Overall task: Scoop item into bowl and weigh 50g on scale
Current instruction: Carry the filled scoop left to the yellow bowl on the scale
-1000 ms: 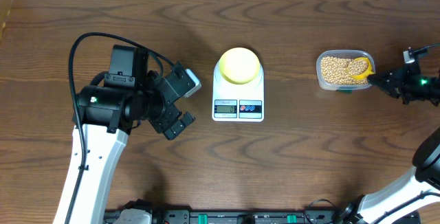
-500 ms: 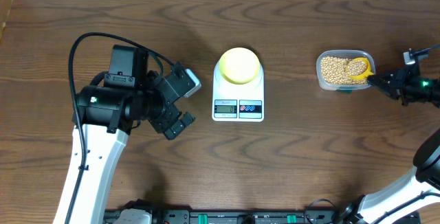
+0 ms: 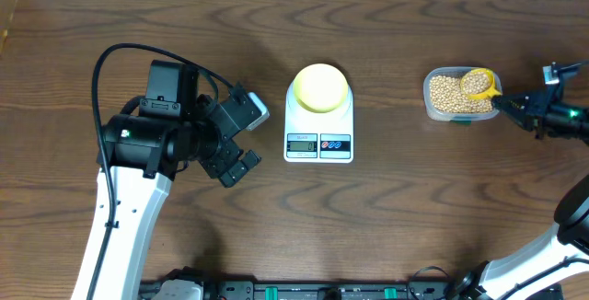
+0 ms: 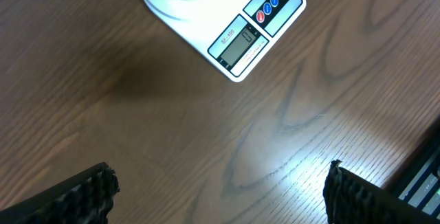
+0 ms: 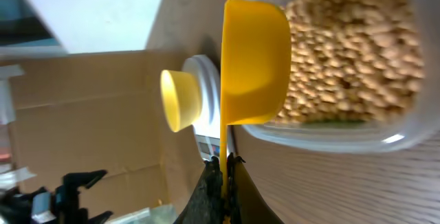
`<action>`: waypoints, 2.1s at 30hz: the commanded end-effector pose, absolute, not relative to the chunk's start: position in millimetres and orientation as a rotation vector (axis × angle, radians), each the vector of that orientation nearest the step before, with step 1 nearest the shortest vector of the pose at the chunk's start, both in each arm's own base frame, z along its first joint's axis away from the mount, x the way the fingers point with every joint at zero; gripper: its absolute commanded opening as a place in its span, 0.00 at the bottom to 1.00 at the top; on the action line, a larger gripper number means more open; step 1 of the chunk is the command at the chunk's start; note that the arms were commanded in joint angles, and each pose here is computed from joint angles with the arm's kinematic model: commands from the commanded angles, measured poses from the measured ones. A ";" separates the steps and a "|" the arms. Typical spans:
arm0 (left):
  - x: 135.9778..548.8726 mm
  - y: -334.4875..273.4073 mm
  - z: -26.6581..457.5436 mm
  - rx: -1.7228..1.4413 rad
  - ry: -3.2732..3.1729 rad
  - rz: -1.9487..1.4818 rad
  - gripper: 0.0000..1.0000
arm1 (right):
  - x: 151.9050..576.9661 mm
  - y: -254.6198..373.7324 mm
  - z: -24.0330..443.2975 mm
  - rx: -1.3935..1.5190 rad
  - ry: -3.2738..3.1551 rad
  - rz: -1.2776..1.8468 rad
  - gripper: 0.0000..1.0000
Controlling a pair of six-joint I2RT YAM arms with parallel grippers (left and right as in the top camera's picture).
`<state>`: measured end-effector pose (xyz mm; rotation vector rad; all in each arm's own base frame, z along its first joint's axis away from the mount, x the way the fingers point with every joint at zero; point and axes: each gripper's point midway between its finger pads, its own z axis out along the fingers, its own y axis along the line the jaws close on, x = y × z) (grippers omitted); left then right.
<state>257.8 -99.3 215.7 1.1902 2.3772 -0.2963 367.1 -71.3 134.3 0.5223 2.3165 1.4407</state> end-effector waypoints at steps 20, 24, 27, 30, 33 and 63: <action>255.3 -100.6 213.6 1.210 2.371 -0.316 0.98 | 380.6 13.7 168.9 0.281 2.185 1.748 0.01; 255.4 -100.6 213.7 1.209 2.370 -0.315 0.98 | 380.4 38.1 169.1 0.228 2.218 1.789 0.01; 255.3 -100.6 213.6 1.210 2.371 -0.316 0.98 | 379.9 57.5 170.4 0.179 2.233 1.823 0.01; 255.4 -100.6 213.7 1.209 2.370 -0.315 0.98 | 378.8 73.9 170.1 0.114 2.248 1.835 0.01; 255.3 -100.6 213.6 1.210 2.371 -0.316 0.98 | 380.8 87.9 169.6 0.101 2.270 1.858 0.01; 255.3 -100.6 213.6 1.210 2.371 -0.316 0.98 | 389.5 189.4 143.3 -0.363 2.403 1.615 0.01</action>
